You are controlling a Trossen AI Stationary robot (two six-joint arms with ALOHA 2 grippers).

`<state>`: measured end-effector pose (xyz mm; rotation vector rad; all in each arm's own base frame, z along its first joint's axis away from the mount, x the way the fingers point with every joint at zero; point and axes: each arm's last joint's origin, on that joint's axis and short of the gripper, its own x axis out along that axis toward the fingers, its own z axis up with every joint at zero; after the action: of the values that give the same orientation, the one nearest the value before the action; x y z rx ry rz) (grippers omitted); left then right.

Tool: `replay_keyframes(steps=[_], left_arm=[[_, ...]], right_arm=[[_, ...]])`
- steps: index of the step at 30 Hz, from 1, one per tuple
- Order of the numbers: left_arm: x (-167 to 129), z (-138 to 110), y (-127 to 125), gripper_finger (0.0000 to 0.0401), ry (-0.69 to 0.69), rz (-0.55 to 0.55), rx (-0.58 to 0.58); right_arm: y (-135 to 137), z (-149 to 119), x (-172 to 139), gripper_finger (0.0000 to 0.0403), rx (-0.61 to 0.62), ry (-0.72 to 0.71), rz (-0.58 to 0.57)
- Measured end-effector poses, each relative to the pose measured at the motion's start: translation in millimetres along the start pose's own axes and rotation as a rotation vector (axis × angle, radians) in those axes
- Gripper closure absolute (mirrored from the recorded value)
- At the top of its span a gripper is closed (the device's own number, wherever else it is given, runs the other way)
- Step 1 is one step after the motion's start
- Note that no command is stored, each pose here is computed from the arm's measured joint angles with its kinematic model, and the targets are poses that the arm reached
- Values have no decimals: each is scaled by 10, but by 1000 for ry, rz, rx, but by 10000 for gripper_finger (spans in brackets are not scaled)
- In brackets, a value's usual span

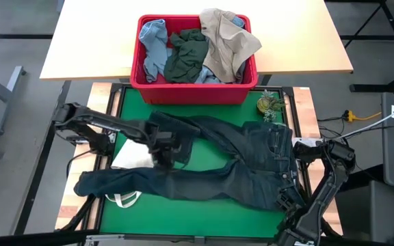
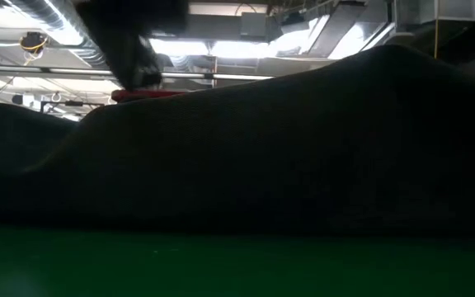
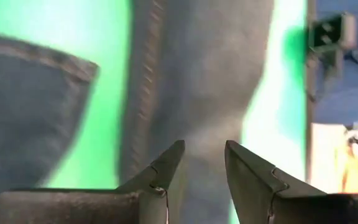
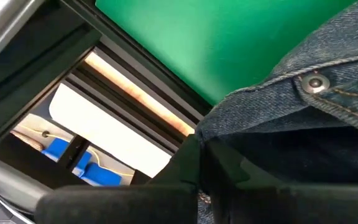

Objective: Fold laundry
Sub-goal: Fold the dark blue pants

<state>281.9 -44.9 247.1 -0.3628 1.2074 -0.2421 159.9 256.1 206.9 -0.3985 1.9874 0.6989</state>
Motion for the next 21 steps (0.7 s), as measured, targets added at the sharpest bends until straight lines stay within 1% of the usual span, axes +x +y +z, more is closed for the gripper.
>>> replay_keyframes(steps=[3,9,13,17,21], left_arm=[[-22,-140,-225,293,46,-9,-19],[66,-396,-633,293,137,-5,-87],[123,-555,-861,293,142,40,-113],[159,-720,-1053,293,114,104,-74],[169,-907,-1171,293,149,157,-9]], right_arm=[[1,-7,-6,389,22,-4,-10],[-1,-10,-7,389,41,-4,-21],[-2,-9,-8,389,44,-7,-28],[-1,-14,-10,389,59,-9,-35],[-1,-14,-10,389,63,-10,-37]])
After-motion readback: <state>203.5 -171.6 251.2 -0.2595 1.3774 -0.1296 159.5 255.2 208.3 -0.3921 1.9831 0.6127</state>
